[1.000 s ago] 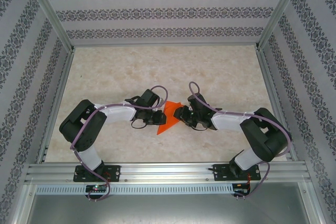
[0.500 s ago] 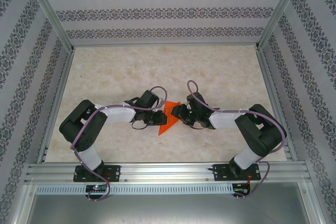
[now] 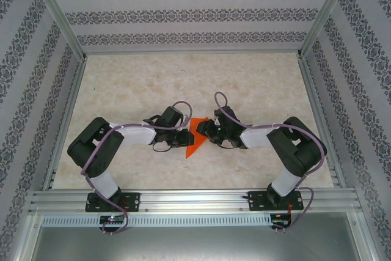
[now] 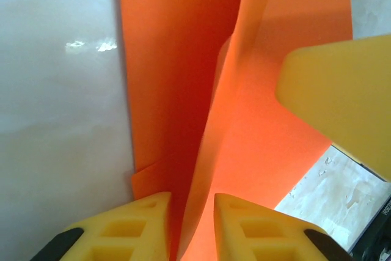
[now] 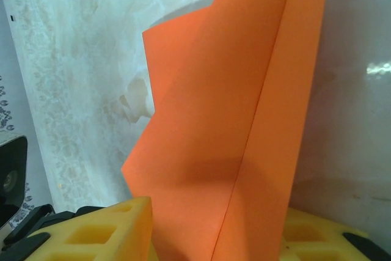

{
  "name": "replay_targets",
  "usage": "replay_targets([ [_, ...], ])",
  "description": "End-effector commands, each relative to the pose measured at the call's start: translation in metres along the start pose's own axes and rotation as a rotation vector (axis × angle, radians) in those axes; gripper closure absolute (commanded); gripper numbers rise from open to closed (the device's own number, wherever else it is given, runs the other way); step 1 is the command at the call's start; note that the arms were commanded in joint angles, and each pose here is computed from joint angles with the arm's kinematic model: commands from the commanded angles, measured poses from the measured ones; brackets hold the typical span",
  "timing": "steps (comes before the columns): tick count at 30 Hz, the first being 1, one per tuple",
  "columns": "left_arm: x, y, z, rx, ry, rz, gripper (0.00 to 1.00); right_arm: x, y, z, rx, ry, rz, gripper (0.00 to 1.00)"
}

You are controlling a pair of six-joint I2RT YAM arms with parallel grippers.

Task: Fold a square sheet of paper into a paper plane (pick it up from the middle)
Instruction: Turn over the paper at the center of the table.

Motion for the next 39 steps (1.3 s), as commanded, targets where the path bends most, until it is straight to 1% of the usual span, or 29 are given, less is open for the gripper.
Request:
replay_targets([
  [1, 0.006, 0.000, 0.011, -0.023, -0.038, 0.005, 0.70, 0.001, 0.012, -0.005, 0.044, 0.005, 0.068, 0.59],
  [5, 0.007, 0.001, 0.023, 0.024, -0.063, -0.030, 0.67, 0.003, 0.007, -0.005, 0.030, 0.001, 0.070, 0.63],
  [8, 0.007, 0.002, 0.034, 0.050, -0.100, -0.062, 0.64, 0.003, 0.010, -0.006, 0.050, 0.005, 0.072, 0.62],
  [10, 0.006, 0.005, 0.036, 0.076, -0.094, -0.071, 0.63, 0.003, 0.013, -0.007, 0.062, 0.007, 0.074, 0.61],
  [13, 0.004, 0.010, 0.029, 0.097, -0.066, -0.068, 0.66, 0.003, 0.019, -0.009, 0.091, 0.015, 0.082, 0.60],
  [18, 0.002, 0.021, 0.017, 0.133, -0.034, -0.049, 0.75, 0.002, 0.027, -0.012, 0.114, 0.020, 0.098, 0.61],
  [25, 0.003, 0.023, 0.015, 0.146, -0.025, -0.048, 0.80, 0.001, 0.025, -0.018, 0.093, 0.025, 0.107, 0.65],
  [28, 0.003, 0.022, 0.015, 0.140, -0.024, -0.052, 0.80, 0.000, 0.024, -0.021, 0.087, 0.034, 0.110, 0.68],
  [34, 0.004, 0.018, 0.019, 0.123, -0.035, -0.052, 0.79, 0.001, 0.026, -0.022, 0.062, 0.037, 0.124, 0.80],
  [37, 0.007, 0.011, 0.028, 0.109, -0.067, -0.057, 0.78, 0.003, 0.032, -0.014, 0.043, 0.025, 0.150, 0.87],
  [39, 0.009, 0.005, 0.038, 0.095, -0.107, -0.062, 0.75, 0.007, 0.037, -0.003, 0.009, 0.000, 0.178, 0.89],
])
Point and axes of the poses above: each hand's point on the last joint's axis, 136 mm out from that joint toward the fingers, its own z axis back along the fingers, its own y axis along the line the jaws close on, x = y × z, the point moved 4 cm from there along z, back along the fingers, and after that the axes turned 3 degrees about -z, right-handed, at the moved point
